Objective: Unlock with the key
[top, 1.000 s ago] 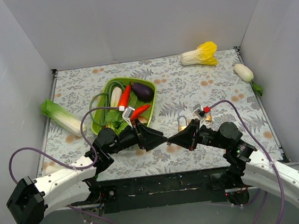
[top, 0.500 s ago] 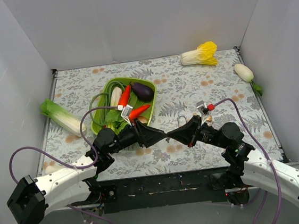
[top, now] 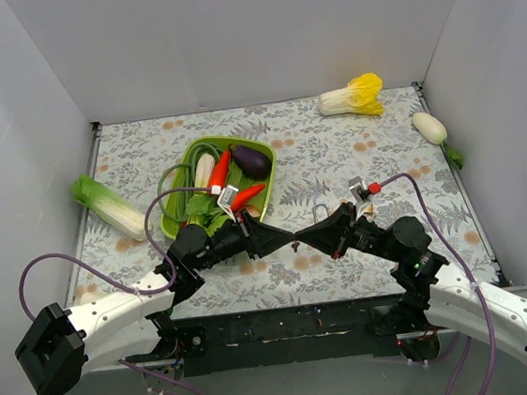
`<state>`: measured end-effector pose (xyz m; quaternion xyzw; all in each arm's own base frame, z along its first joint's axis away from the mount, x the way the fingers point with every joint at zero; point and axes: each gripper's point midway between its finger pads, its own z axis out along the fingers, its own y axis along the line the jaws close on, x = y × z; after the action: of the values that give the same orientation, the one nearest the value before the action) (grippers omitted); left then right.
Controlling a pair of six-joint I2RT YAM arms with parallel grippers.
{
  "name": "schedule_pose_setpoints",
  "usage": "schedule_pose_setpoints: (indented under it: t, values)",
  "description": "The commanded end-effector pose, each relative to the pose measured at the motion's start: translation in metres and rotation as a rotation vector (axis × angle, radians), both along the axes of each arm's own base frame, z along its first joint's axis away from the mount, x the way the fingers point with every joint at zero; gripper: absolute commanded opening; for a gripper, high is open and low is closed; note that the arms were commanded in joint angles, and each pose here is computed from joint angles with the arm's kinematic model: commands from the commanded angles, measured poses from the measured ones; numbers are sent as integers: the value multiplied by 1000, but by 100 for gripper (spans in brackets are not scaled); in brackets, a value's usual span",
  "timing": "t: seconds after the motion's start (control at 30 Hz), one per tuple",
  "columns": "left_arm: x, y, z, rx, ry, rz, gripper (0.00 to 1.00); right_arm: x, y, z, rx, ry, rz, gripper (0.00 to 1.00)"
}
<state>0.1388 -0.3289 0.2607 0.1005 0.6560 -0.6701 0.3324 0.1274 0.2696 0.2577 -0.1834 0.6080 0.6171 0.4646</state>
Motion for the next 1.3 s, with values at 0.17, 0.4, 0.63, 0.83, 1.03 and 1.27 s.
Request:
schedule_pose_setpoints:
  t: [0.17,0.4,0.63,0.83,1.03,1.27]
  values:
    - [4,-2,12,-10,-46,23,0,0,-3,7,44,-17,-12,1]
    - [-9,4,10,28,-128,-22,0,-9,-4,2,2,-14,30,6]
    - [-45,2,1,123,-217,-252,0,-35,-1,10,-70,-100,181,52]
    - [-56,2,-2,159,-226,-333,0,-61,3,3,-117,-104,370,56]
    - [-56,1,-5,184,-224,-348,0,-72,5,-8,-166,-85,471,55]
    - [-58,-2,-9,198,-213,-379,0,-67,7,-8,-167,-97,443,48]
